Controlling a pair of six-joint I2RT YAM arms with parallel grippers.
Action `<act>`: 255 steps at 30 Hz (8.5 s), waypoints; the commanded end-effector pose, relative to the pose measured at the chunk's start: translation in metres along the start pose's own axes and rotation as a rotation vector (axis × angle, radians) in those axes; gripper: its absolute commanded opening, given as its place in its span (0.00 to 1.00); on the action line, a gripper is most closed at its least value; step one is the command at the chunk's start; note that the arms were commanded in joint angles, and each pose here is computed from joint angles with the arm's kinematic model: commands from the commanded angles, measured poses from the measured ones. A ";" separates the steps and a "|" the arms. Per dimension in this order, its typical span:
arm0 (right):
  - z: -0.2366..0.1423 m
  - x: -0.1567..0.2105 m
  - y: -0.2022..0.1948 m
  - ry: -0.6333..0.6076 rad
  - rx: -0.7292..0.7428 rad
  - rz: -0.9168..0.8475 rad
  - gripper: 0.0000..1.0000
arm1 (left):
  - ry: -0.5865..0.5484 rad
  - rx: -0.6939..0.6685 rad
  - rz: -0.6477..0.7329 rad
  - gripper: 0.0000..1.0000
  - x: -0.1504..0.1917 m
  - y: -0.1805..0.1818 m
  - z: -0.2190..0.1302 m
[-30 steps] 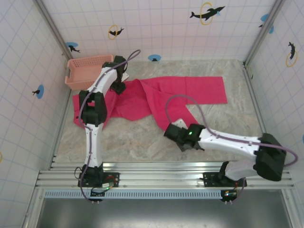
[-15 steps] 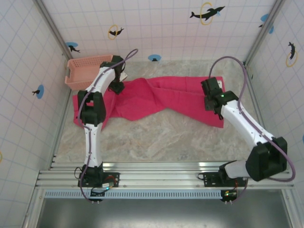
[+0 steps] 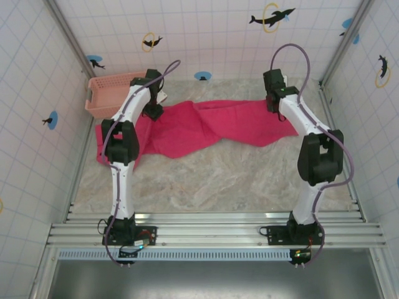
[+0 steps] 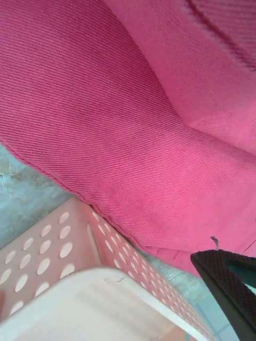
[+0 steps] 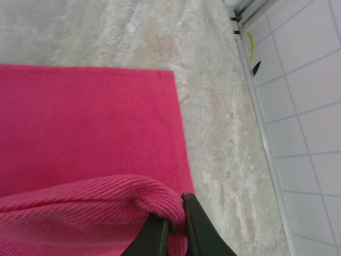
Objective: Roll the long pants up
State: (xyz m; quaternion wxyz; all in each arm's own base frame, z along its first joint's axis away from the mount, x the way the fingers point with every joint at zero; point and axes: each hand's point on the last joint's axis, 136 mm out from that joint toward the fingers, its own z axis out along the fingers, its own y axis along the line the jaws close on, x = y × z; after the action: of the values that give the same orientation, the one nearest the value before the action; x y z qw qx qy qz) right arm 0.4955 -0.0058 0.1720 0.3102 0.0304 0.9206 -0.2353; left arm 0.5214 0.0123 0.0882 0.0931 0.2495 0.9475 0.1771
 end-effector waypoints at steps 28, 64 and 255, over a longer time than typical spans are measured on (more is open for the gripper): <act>0.149 -0.056 -0.031 0.038 0.153 0.141 0.63 | 0.049 0.059 0.061 0.97 0.010 -0.003 0.024; 0.047 0.008 0.153 0.081 -0.489 0.091 0.65 | 0.294 -0.170 0.211 0.89 0.215 -0.085 -0.092; 0.014 0.096 -0.009 0.347 -0.525 -0.007 0.64 | 0.316 0.003 0.239 0.53 0.204 -0.256 -0.075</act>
State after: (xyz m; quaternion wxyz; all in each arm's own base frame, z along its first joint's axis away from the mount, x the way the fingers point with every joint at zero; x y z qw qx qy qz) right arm 0.4188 -0.0268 0.0782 0.1029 -0.0173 0.9944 0.0160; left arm 0.2224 -0.1220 0.0489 -0.0510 0.3509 0.9136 0.1992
